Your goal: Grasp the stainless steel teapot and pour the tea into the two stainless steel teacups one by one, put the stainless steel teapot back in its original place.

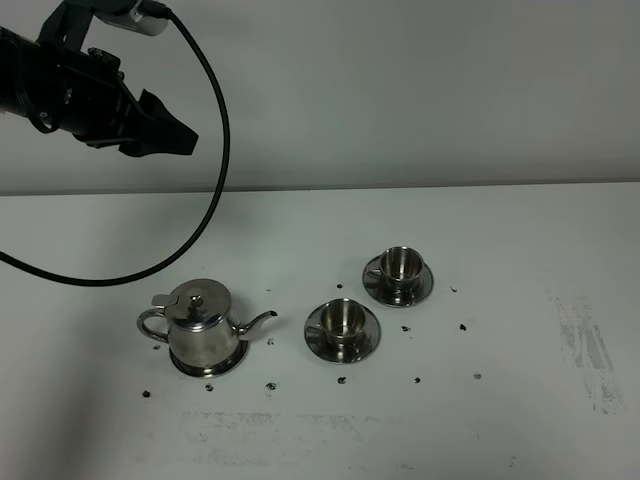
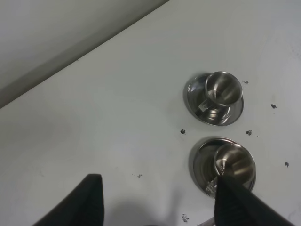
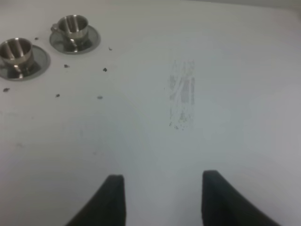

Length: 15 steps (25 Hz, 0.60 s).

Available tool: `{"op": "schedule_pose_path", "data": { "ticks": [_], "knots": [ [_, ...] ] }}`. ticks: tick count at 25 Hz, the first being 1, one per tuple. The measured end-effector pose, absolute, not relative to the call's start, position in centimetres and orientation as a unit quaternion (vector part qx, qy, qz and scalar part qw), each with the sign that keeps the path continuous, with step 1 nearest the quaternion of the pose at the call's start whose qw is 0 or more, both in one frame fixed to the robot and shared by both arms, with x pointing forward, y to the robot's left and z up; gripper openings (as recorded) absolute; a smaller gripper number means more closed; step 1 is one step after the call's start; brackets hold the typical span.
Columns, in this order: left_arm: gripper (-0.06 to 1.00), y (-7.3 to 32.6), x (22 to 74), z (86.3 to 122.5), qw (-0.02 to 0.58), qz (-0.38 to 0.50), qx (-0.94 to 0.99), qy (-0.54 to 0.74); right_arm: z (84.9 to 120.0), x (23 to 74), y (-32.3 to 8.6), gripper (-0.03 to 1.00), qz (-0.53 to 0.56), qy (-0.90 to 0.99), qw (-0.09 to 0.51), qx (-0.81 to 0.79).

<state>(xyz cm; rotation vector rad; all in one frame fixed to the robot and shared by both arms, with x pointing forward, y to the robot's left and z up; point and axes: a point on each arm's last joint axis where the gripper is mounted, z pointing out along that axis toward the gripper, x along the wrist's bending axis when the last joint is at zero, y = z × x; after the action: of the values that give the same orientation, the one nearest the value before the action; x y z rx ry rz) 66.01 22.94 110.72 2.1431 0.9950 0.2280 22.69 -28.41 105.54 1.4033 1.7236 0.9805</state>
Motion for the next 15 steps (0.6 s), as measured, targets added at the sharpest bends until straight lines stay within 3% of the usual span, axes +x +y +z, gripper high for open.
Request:
{"op": "schedule_pose_path", "data": {
  "ticks": [15],
  "knots": [
    [0.53, 22.86, 65.67, 110.57, 0.368, 0.071, 0.844, 0.384, 105.54, 22.69, -28.41, 0.36, 0.380, 0.663, 0.347, 0.544]
  ]
}}
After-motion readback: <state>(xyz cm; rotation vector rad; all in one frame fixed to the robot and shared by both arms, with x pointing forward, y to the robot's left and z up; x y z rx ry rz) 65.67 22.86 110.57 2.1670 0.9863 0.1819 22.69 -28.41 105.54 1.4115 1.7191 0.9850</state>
